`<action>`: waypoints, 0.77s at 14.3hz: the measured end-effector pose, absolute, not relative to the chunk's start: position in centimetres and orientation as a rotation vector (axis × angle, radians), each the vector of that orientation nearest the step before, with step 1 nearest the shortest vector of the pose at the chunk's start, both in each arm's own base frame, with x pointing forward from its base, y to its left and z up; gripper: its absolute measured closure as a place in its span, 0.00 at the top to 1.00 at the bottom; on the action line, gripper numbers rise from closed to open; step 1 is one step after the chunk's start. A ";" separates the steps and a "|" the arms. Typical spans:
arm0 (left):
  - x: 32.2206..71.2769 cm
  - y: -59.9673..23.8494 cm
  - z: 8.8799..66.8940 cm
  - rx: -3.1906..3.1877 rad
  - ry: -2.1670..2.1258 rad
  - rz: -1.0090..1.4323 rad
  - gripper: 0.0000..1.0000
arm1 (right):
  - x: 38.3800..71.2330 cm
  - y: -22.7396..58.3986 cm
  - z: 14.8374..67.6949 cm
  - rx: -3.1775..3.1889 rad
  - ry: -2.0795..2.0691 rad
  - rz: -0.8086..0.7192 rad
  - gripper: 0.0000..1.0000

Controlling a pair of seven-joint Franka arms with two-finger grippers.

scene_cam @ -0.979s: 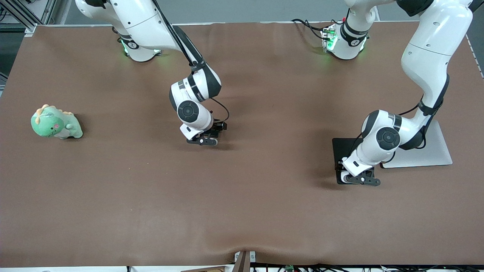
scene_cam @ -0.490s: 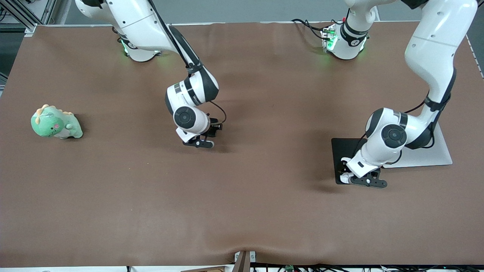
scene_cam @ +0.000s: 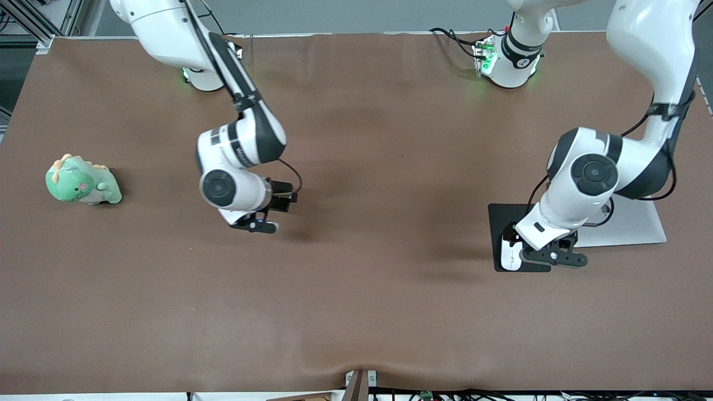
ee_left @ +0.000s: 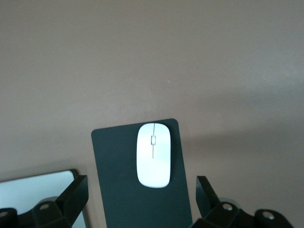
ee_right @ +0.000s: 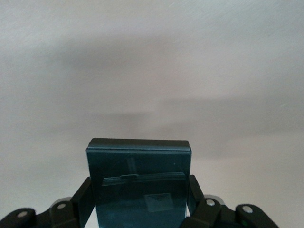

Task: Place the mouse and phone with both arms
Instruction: 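Release the mouse and raise the left gripper while the right gripper carries the phone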

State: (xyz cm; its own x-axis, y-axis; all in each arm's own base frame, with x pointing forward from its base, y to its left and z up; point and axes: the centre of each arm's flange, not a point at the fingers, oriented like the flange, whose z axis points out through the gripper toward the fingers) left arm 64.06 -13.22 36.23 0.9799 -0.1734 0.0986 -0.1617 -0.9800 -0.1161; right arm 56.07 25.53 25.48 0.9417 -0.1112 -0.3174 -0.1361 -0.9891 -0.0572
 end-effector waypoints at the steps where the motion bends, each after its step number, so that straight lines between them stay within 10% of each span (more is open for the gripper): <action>1: 63.9 -13.0 37.8 -3.028 0.236 -0.149 1.00 | 56.2 23.6 25.4 -3.010 0.184 0.495 0.80; 11: 58.4 -6.7 57.7 -3.090 0.197 -0.006 1.00 | 53.1 6.7 23.3 -3.036 0.001 0.500 0.80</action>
